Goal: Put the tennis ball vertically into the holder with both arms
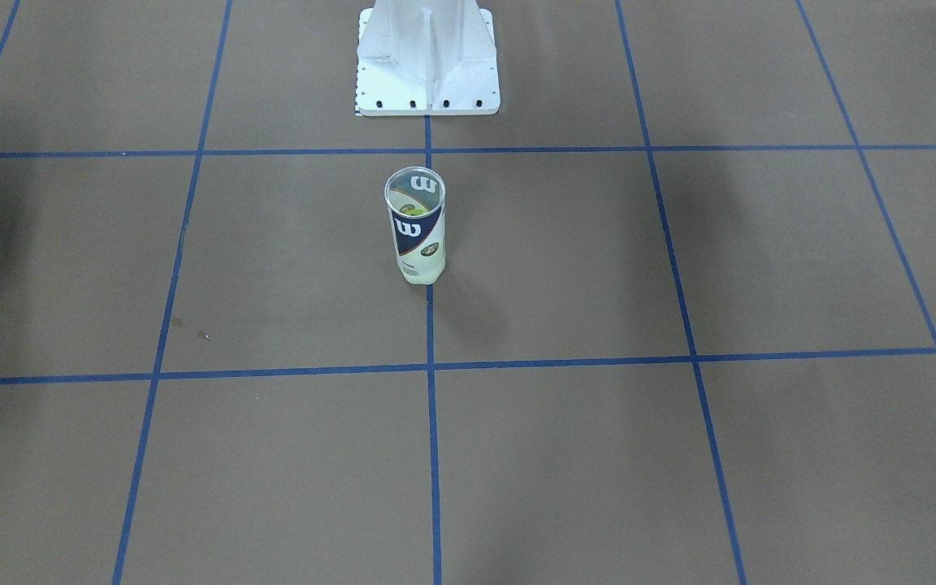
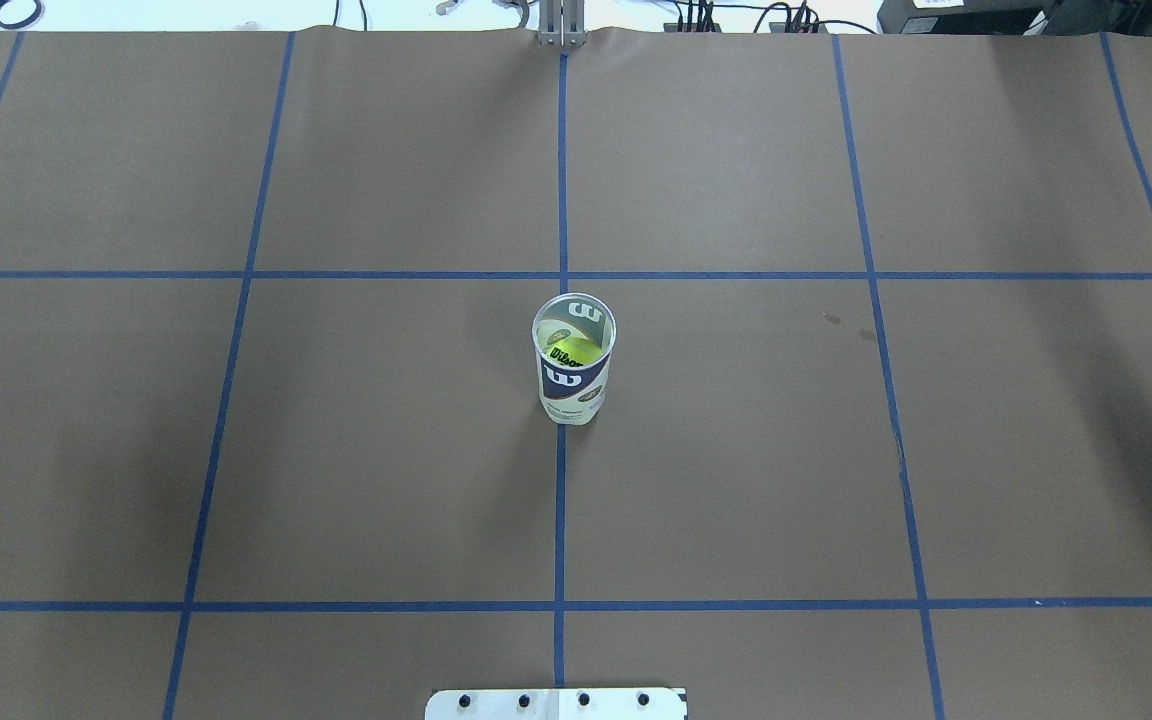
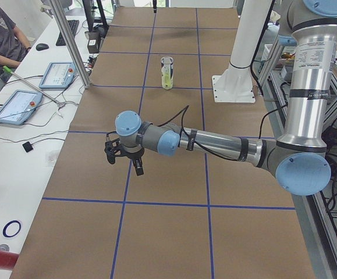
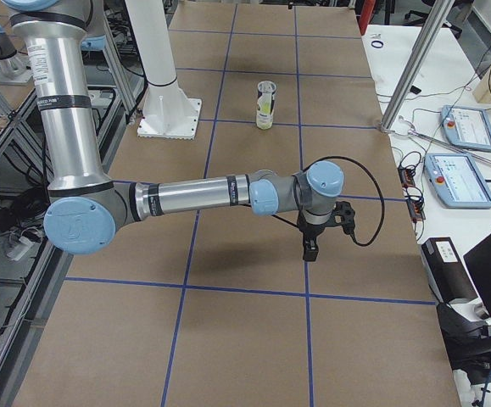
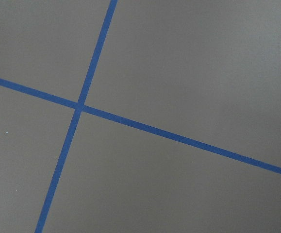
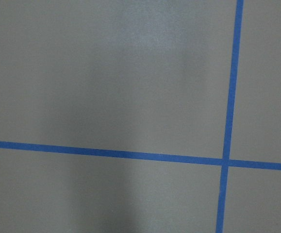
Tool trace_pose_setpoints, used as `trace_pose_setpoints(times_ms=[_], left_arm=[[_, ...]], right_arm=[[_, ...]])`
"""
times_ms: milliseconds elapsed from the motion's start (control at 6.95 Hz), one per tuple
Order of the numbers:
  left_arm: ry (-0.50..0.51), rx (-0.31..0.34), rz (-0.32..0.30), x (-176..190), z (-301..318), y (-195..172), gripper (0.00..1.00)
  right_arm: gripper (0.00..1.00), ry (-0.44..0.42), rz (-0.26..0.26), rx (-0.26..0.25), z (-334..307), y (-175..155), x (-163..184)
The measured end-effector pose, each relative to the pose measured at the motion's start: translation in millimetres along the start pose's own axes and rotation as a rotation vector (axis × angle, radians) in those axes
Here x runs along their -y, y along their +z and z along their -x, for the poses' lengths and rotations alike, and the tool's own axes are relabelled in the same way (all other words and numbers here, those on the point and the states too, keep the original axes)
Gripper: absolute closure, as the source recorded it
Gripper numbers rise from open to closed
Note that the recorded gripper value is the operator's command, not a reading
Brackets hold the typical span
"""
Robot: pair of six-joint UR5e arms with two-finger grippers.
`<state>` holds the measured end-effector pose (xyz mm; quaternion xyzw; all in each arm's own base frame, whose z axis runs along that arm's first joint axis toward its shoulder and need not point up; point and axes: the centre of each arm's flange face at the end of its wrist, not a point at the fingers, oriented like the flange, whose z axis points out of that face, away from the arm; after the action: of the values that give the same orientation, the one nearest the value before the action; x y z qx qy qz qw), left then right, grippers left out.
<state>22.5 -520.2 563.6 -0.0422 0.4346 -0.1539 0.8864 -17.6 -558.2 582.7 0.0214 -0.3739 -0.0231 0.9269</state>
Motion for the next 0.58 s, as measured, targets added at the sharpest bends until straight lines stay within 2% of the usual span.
trace_pose_setpoints(times_ms=[144,288,576], left_arm=[[0.017,0.002,0.001,-1,2,0,0.01],[0.081,0.005,0.0,-2,4,0,0.01],[0.277,0.029,-0.007,-1,19,-1,0.01]], right_arm=[[0.01,0.0,0.001,0.0,-1,0,-1],[0.01,-0.001,-0.001,0.001,-1,0,-1],[0.01,0.0,0.0,0.001,-1,0,-1]])
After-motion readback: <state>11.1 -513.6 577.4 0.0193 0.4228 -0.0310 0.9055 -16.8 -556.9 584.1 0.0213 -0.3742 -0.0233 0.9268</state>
